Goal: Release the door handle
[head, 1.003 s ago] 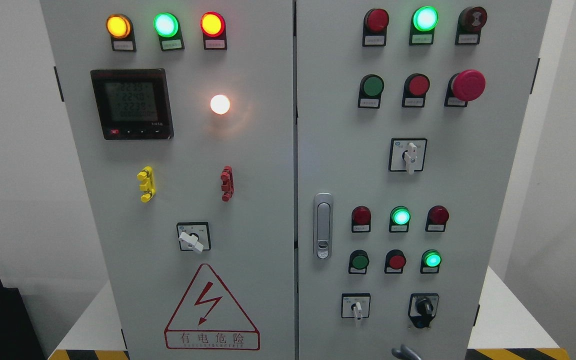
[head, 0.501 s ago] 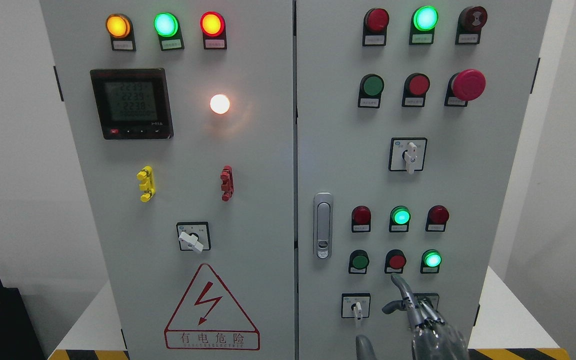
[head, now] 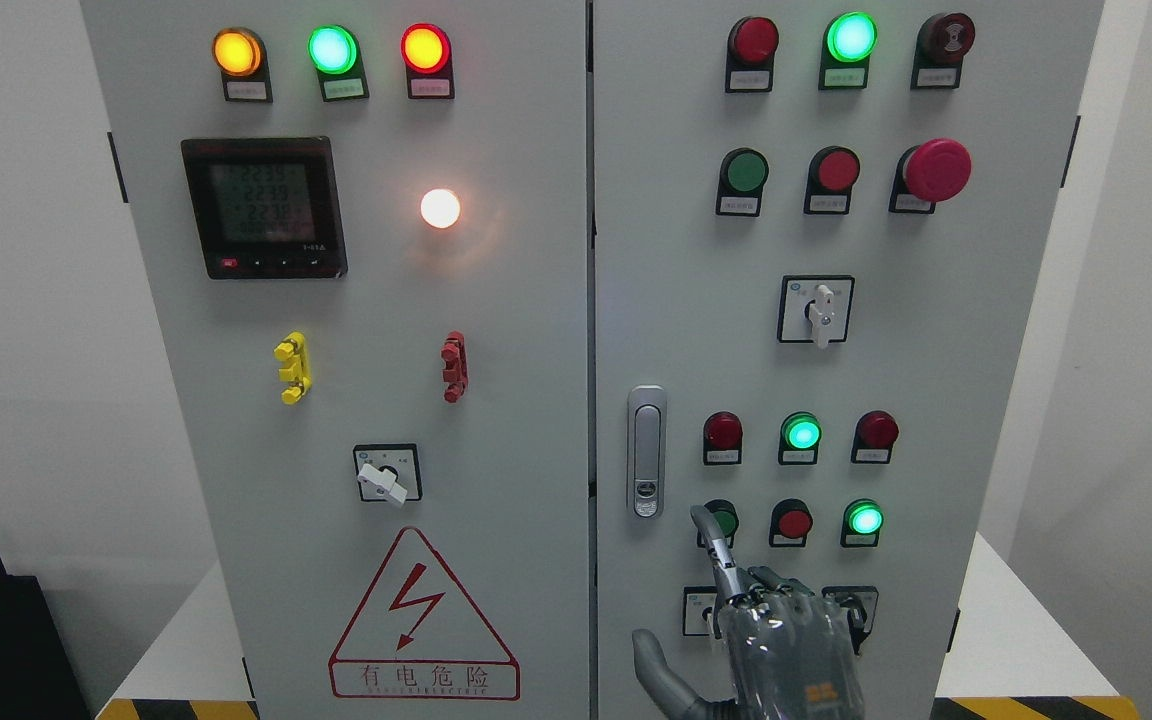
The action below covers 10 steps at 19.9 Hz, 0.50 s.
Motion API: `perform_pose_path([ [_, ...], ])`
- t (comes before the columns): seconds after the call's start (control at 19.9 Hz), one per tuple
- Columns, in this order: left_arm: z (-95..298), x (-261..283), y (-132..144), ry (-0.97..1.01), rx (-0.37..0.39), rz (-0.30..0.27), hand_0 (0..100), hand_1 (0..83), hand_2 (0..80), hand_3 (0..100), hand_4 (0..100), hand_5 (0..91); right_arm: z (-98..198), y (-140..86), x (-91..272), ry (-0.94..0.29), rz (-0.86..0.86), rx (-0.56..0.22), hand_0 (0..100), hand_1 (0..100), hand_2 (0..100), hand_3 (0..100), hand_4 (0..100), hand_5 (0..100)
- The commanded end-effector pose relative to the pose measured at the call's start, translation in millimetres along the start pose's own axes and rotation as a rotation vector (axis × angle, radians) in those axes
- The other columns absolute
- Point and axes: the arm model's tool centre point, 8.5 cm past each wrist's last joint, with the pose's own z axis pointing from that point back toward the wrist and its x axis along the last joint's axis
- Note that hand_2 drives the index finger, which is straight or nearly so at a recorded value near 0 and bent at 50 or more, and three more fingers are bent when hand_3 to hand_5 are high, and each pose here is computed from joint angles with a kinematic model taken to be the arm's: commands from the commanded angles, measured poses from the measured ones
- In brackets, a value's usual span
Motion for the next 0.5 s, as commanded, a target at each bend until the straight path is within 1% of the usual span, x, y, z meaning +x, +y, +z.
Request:
perform_pose_path([
  [0.0, 0.9, -5.7, 0.6, 0.016, 0.003, 0.013, 12, 38.9, 0.0, 0, 0, 0.0, -8.9, 21.7, 30.3, -0.063, 0.03, 0.075, 29, 24, 0, 100, 100, 100],
  [0.1, 0.9, -5.7, 0.6, 0.016, 0.003, 0.013, 12, 38.9, 0.0, 0, 0, 0.0, -8.7, 24.0, 28.8, -0.049, 0.034, 0.102, 30, 24, 0, 100, 100, 100],
  [0.45, 1.1, -6.5, 0.7, 0.016, 0.003, 0.013, 12, 38.9, 0.0, 0, 0, 0.0, -16.4, 22.5, 27.5, -0.046, 0.043, 0.096, 31, 23, 0, 100, 100, 100],
])
